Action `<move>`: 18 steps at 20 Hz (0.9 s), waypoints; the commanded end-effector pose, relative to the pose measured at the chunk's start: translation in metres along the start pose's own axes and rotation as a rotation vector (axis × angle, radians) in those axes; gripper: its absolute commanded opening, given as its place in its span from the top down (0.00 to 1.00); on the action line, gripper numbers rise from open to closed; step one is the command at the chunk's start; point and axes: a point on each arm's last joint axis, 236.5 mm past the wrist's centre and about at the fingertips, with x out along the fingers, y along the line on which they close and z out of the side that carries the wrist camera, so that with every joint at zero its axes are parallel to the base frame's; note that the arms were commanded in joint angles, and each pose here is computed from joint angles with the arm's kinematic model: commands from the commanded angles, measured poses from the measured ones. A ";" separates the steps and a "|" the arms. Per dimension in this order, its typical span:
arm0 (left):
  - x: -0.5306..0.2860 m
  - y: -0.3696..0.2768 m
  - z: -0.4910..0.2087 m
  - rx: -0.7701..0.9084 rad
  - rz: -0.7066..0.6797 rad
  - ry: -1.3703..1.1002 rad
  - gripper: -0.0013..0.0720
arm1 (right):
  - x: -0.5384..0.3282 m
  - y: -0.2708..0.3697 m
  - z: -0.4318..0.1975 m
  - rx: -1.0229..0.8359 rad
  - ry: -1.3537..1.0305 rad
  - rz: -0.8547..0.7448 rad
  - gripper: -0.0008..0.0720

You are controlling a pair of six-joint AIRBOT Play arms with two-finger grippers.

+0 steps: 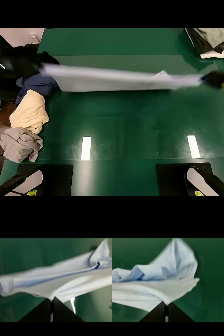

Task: Fold the shirts.

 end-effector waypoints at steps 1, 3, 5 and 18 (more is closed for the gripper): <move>-0.106 -0.113 0.101 0.287 -0.032 -0.326 0.95 | -0.124 0.059 0.107 -0.175 -0.392 -0.034 0.97; -0.163 -0.171 0.123 0.423 -0.035 -0.466 0.95 | -0.188 0.092 0.134 -0.258 -0.545 -0.042 0.97; -0.214 -0.221 0.130 0.508 -0.044 -0.603 0.95 | -0.243 0.122 0.146 -0.328 -0.674 -0.049 0.97; -0.180 -0.174 0.077 0.281 0.014 -0.417 0.95 | -0.231 0.081 0.114 -0.262 -0.383 -0.206 0.97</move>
